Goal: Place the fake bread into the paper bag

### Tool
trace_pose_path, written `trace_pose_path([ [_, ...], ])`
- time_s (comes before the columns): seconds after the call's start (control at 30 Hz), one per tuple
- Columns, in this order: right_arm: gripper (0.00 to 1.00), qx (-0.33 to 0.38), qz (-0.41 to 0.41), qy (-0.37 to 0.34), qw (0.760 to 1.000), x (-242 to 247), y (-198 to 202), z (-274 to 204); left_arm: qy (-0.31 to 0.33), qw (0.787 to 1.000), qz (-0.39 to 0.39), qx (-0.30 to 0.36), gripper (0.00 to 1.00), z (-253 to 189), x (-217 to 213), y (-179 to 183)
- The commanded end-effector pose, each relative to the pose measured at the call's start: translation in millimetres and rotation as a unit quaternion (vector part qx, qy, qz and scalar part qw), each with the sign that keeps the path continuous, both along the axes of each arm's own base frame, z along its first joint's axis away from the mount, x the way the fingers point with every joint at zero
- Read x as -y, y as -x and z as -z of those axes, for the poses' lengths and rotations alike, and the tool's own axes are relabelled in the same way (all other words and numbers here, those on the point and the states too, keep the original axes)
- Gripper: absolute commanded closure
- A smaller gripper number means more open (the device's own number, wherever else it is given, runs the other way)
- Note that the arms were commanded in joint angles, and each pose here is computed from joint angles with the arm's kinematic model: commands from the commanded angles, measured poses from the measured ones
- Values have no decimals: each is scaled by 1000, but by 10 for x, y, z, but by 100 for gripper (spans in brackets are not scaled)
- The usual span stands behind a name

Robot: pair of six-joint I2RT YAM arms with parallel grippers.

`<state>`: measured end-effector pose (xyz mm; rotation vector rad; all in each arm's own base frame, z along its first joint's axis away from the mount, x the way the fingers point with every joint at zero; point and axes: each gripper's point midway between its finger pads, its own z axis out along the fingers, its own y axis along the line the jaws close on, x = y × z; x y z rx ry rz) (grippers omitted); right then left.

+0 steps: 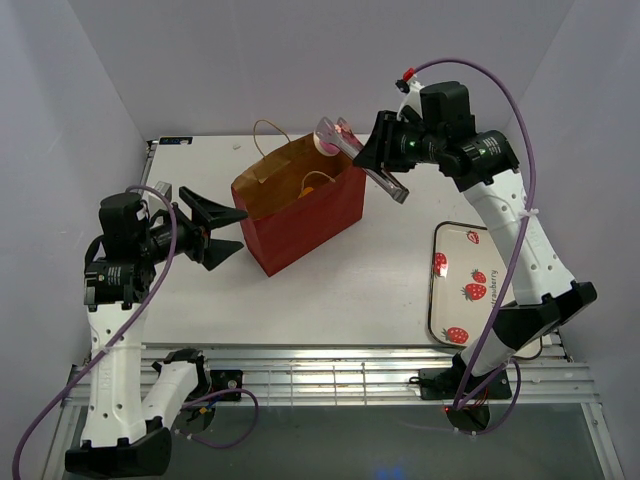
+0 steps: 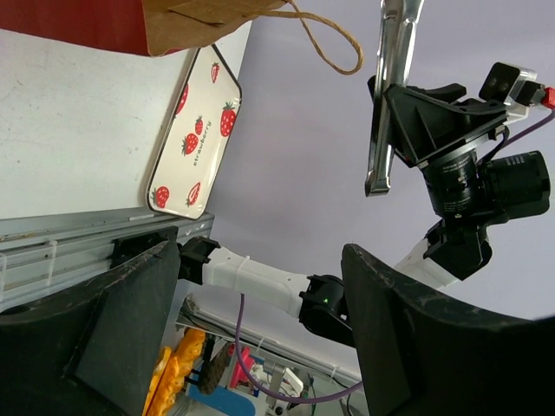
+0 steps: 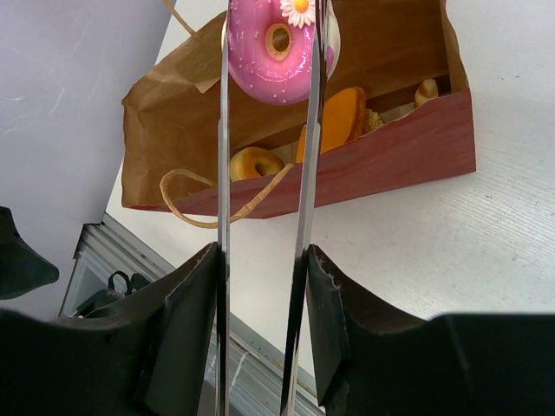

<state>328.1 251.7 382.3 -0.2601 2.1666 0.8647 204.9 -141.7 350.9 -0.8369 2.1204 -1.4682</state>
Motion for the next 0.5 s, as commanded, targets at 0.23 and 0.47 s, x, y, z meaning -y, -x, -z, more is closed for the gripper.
trace_pose_path([
  [0.23, 48, 28, -12, 0, 1000, -151, -86, 5, -5, 1000, -1, 17, 15, -186, -16, -55],
  [0.47, 46, 23, -4, 8, 1000, -133, -118, 51, -8, 1000, 4, 24, 15, -220, -12, -53],
])
